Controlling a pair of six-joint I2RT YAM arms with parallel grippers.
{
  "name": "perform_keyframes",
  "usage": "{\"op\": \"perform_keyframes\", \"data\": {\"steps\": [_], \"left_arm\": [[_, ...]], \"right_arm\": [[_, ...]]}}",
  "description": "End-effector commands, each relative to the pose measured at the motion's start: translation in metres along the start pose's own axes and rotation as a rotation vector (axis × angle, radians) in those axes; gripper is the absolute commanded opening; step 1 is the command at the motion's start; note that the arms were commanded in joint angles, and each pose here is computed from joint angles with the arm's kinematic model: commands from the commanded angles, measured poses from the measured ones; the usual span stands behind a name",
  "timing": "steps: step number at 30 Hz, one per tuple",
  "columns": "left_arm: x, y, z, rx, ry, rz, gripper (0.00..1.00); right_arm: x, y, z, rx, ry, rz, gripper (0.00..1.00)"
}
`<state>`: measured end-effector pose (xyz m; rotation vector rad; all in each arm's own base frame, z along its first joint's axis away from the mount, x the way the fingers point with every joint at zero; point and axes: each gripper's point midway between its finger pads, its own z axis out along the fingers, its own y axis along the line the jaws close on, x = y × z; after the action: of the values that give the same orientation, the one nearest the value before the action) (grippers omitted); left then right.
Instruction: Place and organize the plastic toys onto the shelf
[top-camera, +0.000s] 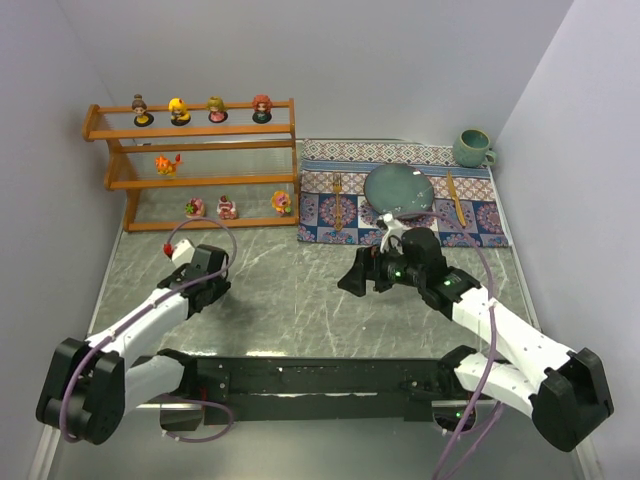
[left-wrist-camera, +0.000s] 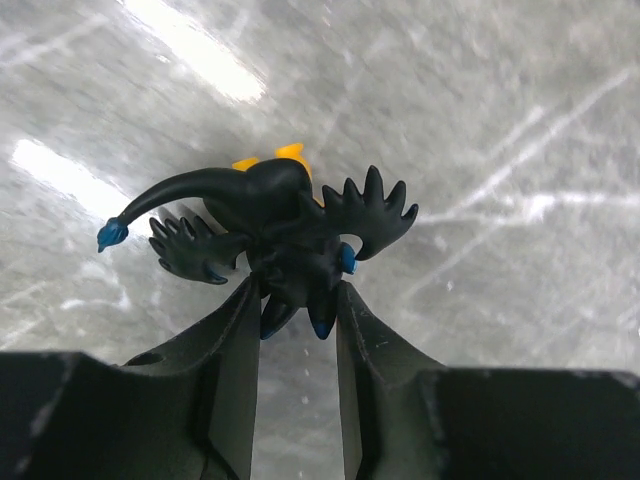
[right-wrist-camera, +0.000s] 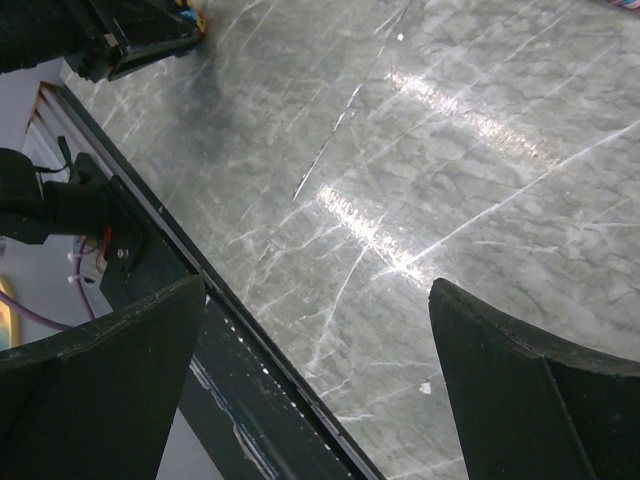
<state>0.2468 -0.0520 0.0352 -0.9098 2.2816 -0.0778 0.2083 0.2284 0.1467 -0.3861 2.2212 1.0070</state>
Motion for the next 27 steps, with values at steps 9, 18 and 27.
{"op": "perform_keyframes", "data": {"steps": [9, 18, 27], "left_arm": [[0.02, -0.107, -0.067, 0.378, 0.08, 0.449, 0.1], [0.083, -0.151, -0.11, 0.573, 0.132, 0.948, 0.11], [0.115, -0.18, -0.152, 0.806, 0.088, 1.142, 0.13]], "right_arm": [[-0.017, 0.012, 0.009, -0.038, -0.037, 0.012, 1.0], [-0.033, 0.012, 0.017, -0.012, -0.025, 0.12, 0.99], [-0.032, 0.003, 0.032, 0.006, 0.028, 0.252, 0.96]]}}
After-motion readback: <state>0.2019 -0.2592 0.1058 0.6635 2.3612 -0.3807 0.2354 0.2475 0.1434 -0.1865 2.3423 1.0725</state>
